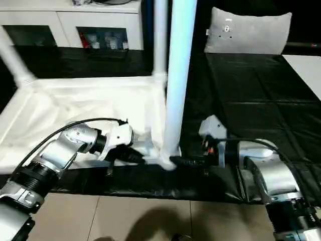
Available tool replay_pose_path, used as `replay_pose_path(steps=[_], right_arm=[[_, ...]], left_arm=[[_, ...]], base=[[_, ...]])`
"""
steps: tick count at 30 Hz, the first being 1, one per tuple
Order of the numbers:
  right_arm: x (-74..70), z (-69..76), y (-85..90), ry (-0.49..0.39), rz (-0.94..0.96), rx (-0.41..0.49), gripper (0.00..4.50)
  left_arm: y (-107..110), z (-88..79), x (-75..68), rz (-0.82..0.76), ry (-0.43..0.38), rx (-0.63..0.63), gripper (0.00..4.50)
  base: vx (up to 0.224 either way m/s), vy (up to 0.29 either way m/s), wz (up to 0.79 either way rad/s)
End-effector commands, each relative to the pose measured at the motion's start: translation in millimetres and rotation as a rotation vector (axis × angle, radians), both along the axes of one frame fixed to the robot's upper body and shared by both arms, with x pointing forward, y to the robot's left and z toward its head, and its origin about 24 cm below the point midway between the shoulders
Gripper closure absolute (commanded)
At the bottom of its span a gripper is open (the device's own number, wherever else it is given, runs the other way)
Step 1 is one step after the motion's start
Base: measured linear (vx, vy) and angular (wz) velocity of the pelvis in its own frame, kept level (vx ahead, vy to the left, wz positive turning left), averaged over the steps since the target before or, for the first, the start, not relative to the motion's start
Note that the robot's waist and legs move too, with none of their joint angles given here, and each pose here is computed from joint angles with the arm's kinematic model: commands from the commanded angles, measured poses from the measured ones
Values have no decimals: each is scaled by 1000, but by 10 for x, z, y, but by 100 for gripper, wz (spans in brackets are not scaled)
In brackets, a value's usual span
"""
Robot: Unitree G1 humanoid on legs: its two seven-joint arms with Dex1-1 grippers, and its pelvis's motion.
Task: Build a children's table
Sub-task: Rotate leg to tighten
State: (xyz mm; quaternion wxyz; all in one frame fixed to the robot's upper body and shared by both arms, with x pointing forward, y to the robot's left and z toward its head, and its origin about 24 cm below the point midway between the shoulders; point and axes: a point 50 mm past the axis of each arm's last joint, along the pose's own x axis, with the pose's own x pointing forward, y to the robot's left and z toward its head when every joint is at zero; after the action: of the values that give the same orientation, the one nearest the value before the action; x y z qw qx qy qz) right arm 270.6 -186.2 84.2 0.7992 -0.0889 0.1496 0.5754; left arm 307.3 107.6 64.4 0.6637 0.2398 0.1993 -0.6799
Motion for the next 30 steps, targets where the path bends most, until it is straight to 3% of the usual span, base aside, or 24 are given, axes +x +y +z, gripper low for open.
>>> replay_pose_path(steps=[1, 2, 5, 7, 11, 16, 21, 27, 30], right_arm=[[-11, 42, 7, -1, 53, 11, 65], [-11, 43, 7, -1, 55, 12, 90], [-5, 41, 7, 7, 69, 16, 92], [-12, 30, 15, 26, 92, 23, 131], [-44, 6, 32, 56, 120, 29, 143], [-70, -12, 36, 78, 139, 31, 203], [-94, -21, 50, 90, 151, 39, 236], [-142, -14, 136, 111, 134, 114, 261], [-100, -40, 271, 116, 6, 145, 261]], left_arm=[[-76, 40, -58, -113, -12, 18, 450], [-76, 41, -60, -116, -11, 19, 450], [-77, 51, -79, -147, -5, 23, 450], [-87, 63, -104, -183, 3, 23, 450], [-92, 64, -119, -201, 6, 25, 450], [-86, 60, -122, -209, 9, 30, 450], [-76, 52, -124, -204, 12, 34, 450], [-130, 54, -80, -116, 31, -15, 450], [-245, 83, -1, -2, 23, -69, 450]], base=[[0, 0, 0], [0, 0, 0], [0, 0, 0], [0, 0, 0], [0, 0, 0], [0, 0, 0], [0, 0, 0], [0, 0, 0], [0, 0, 0]])
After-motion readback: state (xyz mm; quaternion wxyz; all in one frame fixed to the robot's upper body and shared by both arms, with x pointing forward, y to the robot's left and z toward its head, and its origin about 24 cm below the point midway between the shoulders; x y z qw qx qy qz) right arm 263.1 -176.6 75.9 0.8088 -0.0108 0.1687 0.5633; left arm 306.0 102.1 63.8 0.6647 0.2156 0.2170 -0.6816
